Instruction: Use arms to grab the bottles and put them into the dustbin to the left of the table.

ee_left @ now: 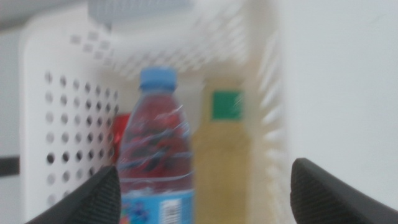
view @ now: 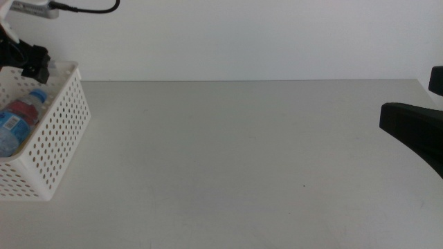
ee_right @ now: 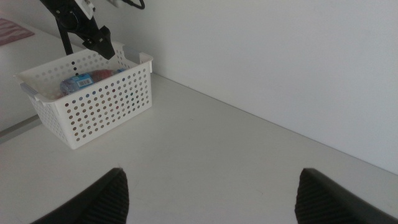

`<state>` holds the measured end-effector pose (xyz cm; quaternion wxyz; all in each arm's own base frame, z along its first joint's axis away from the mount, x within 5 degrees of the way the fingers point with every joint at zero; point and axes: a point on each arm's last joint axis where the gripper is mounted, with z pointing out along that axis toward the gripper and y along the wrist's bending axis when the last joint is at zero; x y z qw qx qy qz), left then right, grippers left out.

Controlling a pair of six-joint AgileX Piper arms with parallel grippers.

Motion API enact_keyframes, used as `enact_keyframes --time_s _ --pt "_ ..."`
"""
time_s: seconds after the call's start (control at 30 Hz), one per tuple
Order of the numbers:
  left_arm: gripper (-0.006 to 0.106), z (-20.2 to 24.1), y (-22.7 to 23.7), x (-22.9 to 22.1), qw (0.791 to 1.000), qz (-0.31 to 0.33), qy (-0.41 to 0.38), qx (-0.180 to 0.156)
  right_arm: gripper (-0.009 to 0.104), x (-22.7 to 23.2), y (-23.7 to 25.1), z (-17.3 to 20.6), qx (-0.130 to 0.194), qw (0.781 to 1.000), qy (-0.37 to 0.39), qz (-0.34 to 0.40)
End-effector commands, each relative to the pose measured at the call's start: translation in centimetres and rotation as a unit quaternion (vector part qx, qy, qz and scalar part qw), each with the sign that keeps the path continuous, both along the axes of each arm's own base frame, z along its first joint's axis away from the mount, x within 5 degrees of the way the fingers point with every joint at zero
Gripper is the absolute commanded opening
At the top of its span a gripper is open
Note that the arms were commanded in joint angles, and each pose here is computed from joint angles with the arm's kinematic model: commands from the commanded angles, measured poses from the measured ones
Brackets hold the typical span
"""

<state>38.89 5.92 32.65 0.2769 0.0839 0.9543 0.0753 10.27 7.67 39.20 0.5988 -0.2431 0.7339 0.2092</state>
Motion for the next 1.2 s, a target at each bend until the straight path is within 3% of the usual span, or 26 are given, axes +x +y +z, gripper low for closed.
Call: enact_keyframes --time_s 0.0,0.2,0.3,0.47,0.67,0.9,1.07,1.17 --pt "0.094 5.0 -1.2 -1.5 0.996 0.003 -0.092 -0.009 0.082 0.0 -0.1 1.5 0.024 0.999 -0.042 -0.002" --pt "0.094 8.7 -3.3 -4.4 0.987 -0.016 -0.138 -0.082 0.082 0.0 -0.1 1.5 0.024 0.999 -0.042 -0.002" --pt "0.094 10.3 -4.0 -6.1 0.982 -0.037 -0.156 -0.099 0.082 0.0 -0.1 1.5 0.024 0.999 -0.042 -0.002" --pt "0.094 13.3 -4.8 -9.6 0.975 -0.070 -0.188 -0.097 0.082 0.0 -0.1 1.5 0.024 0.999 -0.042 -0.002" --pt "0.094 15.5 -5.2 -15.3 0.953 -0.050 -0.283 -0.098 0.082 0.0 -0.1 1.5 0.024 0.999 -0.042 -0.002" --pt "0.094 13.6 -4.7 -19.9 0.923 -0.007 -0.380 -0.064 0.082 0.0 -0.1 1.5 0.024 0.999 -0.042 -0.002" --pt "0.094 12.7 -5.8 -21.1 0.907 -0.031 -0.417 -0.046 0.082 0.0 -0.1 1.5 0.024 0.999 -0.042 -0.002" --pt "0.094 12.4 -6.2 -21.5 0.903 -0.034 -0.423 -0.060 0.082 0.0 -0.1 1.5 0.024 0.999 -0.042 -0.002"
